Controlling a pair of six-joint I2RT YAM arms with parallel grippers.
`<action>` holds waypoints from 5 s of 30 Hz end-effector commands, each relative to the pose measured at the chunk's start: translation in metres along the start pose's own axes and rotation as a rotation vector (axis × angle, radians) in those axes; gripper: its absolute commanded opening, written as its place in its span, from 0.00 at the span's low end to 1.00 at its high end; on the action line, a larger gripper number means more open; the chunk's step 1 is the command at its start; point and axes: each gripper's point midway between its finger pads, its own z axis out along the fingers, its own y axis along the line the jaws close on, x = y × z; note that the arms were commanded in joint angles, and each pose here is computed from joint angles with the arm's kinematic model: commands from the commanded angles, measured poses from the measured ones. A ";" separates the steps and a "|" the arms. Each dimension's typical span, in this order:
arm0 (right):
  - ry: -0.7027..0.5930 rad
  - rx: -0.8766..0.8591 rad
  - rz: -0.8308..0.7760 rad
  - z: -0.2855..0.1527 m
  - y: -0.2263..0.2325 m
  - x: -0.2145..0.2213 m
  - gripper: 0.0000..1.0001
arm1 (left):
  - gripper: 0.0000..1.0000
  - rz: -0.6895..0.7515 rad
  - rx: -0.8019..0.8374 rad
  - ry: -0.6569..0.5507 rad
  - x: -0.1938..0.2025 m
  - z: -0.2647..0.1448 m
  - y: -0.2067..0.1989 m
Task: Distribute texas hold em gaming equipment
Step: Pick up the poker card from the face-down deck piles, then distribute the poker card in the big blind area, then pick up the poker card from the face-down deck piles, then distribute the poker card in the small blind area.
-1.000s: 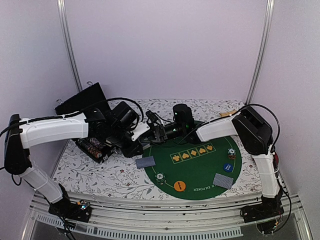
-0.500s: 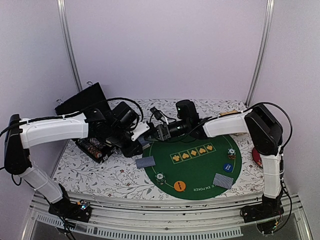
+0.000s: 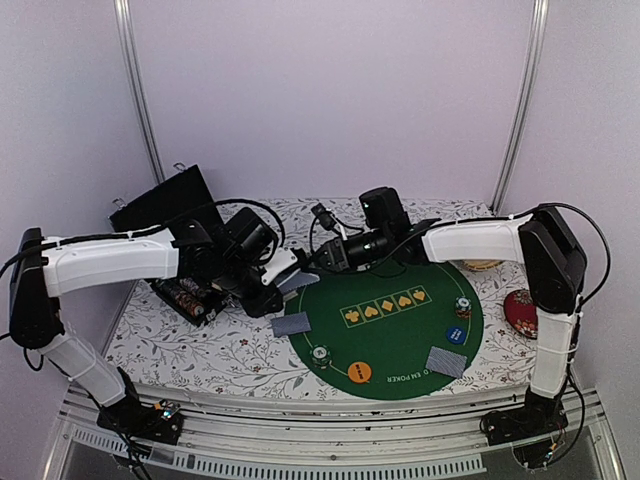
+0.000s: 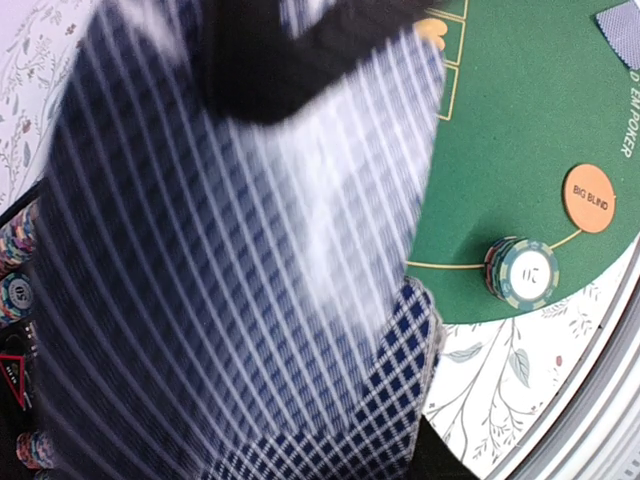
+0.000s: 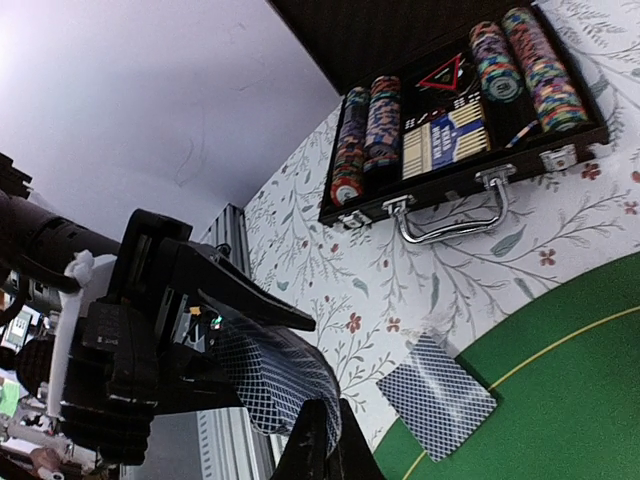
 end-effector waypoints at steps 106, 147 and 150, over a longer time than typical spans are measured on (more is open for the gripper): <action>-0.023 -0.206 0.168 0.060 -0.009 0.004 0.59 | 0.41 -0.066 0.021 -0.086 -0.009 -0.023 0.014; -0.136 0.291 0.123 -0.122 -0.015 0.005 0.02 | 0.39 -0.083 -0.003 -0.059 0.001 -0.012 0.017; -0.142 0.394 0.242 -0.164 -0.032 0.039 0.02 | 0.39 -0.080 -0.009 -0.061 0.000 -0.011 0.018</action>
